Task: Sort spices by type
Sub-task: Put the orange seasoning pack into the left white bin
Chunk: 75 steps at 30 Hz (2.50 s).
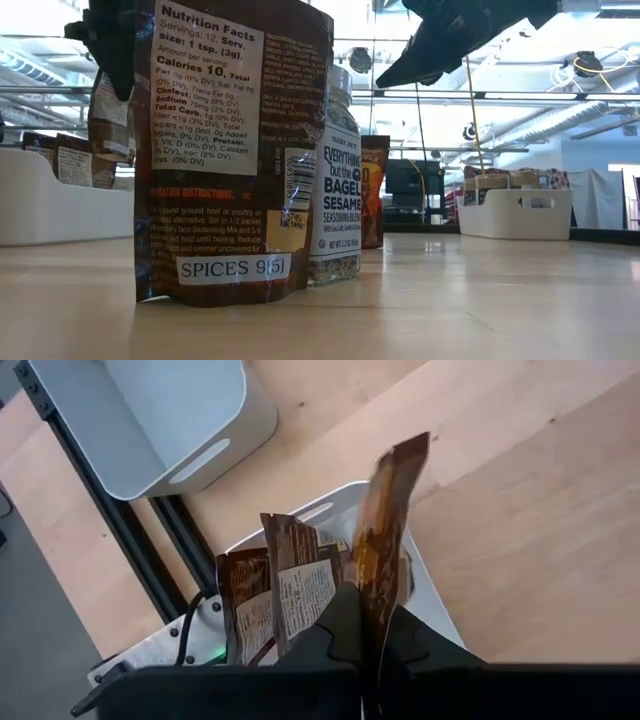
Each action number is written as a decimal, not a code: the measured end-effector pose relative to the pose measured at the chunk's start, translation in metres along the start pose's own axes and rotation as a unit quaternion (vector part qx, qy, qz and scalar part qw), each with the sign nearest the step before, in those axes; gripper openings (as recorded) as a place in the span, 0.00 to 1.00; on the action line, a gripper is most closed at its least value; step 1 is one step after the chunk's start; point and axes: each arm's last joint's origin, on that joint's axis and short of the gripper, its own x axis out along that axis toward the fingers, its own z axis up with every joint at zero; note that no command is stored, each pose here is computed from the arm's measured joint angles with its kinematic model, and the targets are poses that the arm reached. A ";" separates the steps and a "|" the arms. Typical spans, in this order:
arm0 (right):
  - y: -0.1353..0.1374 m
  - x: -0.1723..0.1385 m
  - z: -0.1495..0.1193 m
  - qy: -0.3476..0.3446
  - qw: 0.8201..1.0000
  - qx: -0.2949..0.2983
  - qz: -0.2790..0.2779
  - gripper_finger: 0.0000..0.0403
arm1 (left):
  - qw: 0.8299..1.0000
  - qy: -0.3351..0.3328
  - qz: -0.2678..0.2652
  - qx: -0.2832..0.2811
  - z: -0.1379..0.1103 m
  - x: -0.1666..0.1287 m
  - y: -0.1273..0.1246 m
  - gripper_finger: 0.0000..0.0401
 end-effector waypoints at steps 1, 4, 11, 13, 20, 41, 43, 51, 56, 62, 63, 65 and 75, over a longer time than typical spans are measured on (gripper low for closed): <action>0.000 0.000 0.000 0.000 1.000 0.002 0.000 0.00 | 1.000 0.000 0.003 0.000 -0.001 0.001 0.000 0.00; 0.000 0.000 0.000 0.000 1.000 0.006 0.000 0.00 | 1.000 0.000 0.017 0.002 -0.005 0.007 -0.001 0.00; 0.000 0.000 0.000 0.001 1.000 0.011 0.000 0.00 | 0.999 0.011 0.039 0.004 -0.013 0.032 -0.004 0.00; 0.000 0.000 0.000 0.001 1.000 0.011 0.000 0.00 | 0.999 0.010 0.036 0.003 -0.013 0.037 -0.006 0.00; 0.000 0.000 0.000 0.001 1.000 0.011 0.000 0.00 | 0.999 0.010 0.039 0.004 -0.017 0.053 -0.008 0.00; 0.000 0.000 0.000 0.001 1.000 0.009 0.000 0.00 | 1.000 -0.016 0.017 -0.002 -0.019 0.072 -0.016 0.00; 0.000 0.000 0.000 0.002 1.000 0.009 0.000 0.00 | 1.000 -0.018 0.013 -0.004 -0.018 0.072 -0.018 0.00; 0.000 0.000 0.000 0.002 1.000 0.009 0.000 0.00 | 1.000 -0.016 0.012 0.006 -0.017 0.074 -0.020 0.00; 0.000 0.000 0.000 0.002 1.000 0.010 0.000 0.00 | 1.000 -0.013 0.012 0.006 -0.018 0.074 -0.020 0.00; 0.000 0.000 0.000 0.002 1.000 0.011 0.000 0.00 | 1.000 -0.012 0.012 0.006 -0.018 0.074 -0.020 0.01; 0.000 0.000 0.000 0.002 1.000 0.011 0.000 0.00 | 1.000 -0.012 0.012 0.006 -0.018 0.074 -0.020 0.02; 0.000 0.000 0.000 0.002 1.000 0.011 0.000 0.00 | 1.000 -0.012 0.012 0.007 -0.018 0.074 -0.020 0.04; 0.000 0.000 0.000 0.002 1.000 0.010 0.000 0.00 | 1.000 -0.013 0.012 0.007 -0.018 0.074 -0.020 0.12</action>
